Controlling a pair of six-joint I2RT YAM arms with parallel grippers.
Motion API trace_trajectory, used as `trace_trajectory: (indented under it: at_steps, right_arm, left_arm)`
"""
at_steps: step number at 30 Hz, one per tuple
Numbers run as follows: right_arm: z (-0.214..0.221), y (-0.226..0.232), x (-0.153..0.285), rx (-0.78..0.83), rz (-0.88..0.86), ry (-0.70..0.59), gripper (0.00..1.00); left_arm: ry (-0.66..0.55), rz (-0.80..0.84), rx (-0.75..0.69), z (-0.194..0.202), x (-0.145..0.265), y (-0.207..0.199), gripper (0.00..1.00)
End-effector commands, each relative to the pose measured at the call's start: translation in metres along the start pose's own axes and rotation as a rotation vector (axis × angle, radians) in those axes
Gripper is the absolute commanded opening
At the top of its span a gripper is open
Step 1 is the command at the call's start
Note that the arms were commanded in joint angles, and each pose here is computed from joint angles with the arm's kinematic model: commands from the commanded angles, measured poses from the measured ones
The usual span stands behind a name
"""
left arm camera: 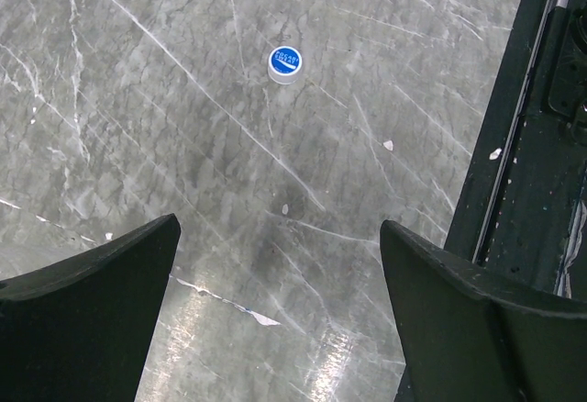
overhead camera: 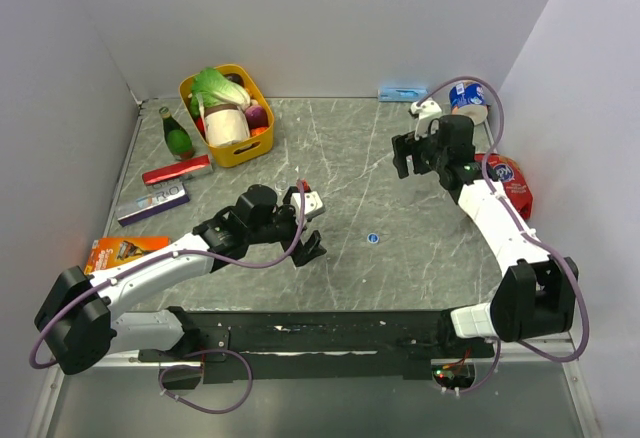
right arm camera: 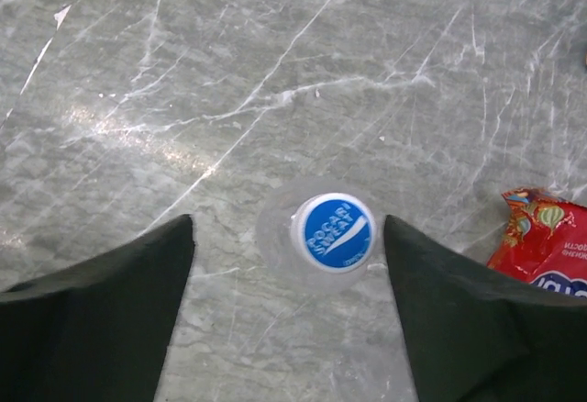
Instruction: Screw on the bottle caps
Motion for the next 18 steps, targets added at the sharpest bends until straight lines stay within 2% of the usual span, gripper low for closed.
trace_trajectory:
  at_steps: [1,4,7,8,11,13,14,16,18]
  right_arm:
    - [-0.030,-0.007,-0.001,0.005,0.027,-0.086,0.95]
    - [-0.036,-0.009,0.000,0.008,0.036,-0.102,1.00]
    - [-0.057,-0.010,0.010,0.006,0.041,-0.149,1.00]
    - [-0.077,-0.007,0.020,0.011,0.033,-0.194,1.00]
    - [-0.111,0.013,0.046,0.048,-0.061,-0.284,1.00]
    - [-0.121,0.035,0.055,0.095,-0.186,-0.305,1.00]
    - [-0.126,0.056,0.061,0.134,-0.265,-0.322,1.00]
    - [-0.125,0.085,0.065,0.206,-0.371,-0.325,1.00]
    - [-0.116,0.128,0.067,0.275,-0.496,-0.297,1.00]
  left_arm:
    - [-0.055,0.013,-0.039,-0.019,0.000,0.003,0.96]
    - [-0.060,0.014,-0.040,-0.022,0.002,0.003,0.96]
    - [-0.090,-0.007,-0.059,-0.035,0.009,0.008,0.96]
    - [-0.101,-0.023,-0.063,-0.043,0.014,0.011,0.96]
    - [-0.188,-0.116,-0.052,-0.081,0.048,0.036,0.96]
    - [-0.273,-0.278,-0.012,-0.109,0.086,0.066,0.96]
    - [-0.295,-0.339,0.088,-0.115,0.099,0.076,0.96]
    - [-0.301,-0.481,0.184,-0.121,0.134,0.118,0.96]
    - [-0.260,-0.586,0.303,-0.104,0.162,0.150,0.96]
Point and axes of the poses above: each gripper's point midway between its finger pads, its own x axis back along the fingers, its own y axis along the line the jaws close on, z = x × y, the point moved 5 cm from there along x, back along the fingers, and after that the axes turned 11 degrees about -x, right-handed, at the moved point
